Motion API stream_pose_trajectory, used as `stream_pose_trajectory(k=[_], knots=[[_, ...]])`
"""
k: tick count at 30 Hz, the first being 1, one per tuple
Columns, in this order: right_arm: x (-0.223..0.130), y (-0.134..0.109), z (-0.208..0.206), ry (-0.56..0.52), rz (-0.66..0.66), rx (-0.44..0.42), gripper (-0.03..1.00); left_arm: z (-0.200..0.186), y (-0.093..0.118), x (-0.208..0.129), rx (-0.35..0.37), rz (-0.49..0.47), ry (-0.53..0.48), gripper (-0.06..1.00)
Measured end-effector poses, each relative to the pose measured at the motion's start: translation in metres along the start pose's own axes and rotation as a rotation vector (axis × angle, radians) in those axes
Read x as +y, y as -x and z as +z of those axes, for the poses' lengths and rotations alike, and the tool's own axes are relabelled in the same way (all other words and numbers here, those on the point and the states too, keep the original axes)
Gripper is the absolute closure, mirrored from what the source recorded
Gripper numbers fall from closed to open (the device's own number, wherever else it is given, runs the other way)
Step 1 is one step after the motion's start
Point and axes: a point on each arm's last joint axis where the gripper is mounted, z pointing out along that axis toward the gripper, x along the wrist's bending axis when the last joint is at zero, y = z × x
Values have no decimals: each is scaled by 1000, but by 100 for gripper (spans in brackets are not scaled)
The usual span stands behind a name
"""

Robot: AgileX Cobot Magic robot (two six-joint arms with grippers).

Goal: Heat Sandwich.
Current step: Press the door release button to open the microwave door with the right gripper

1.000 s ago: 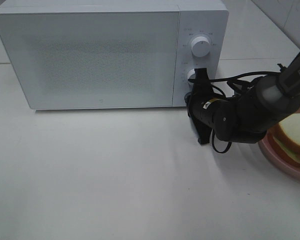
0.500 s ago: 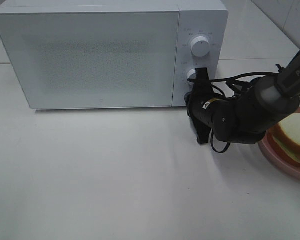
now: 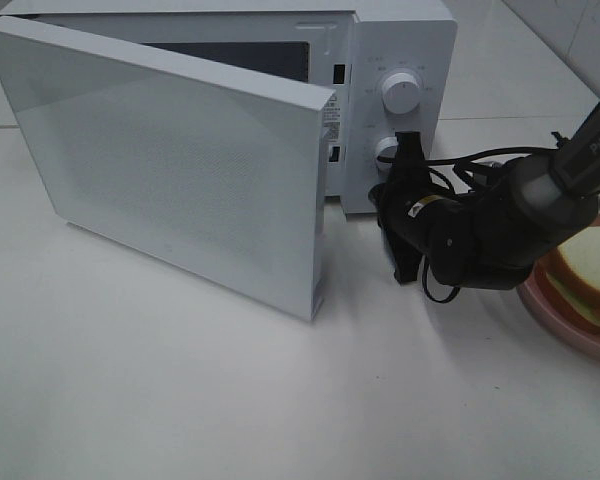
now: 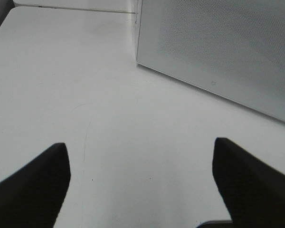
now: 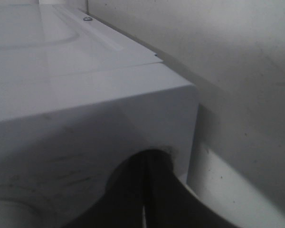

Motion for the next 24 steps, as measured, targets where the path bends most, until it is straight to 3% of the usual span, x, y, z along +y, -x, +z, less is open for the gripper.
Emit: stream_pose_trajectory(k=[24], knots=[[0,0,0,-1,-9,0,95,0,0,0,0,0,0,19]])
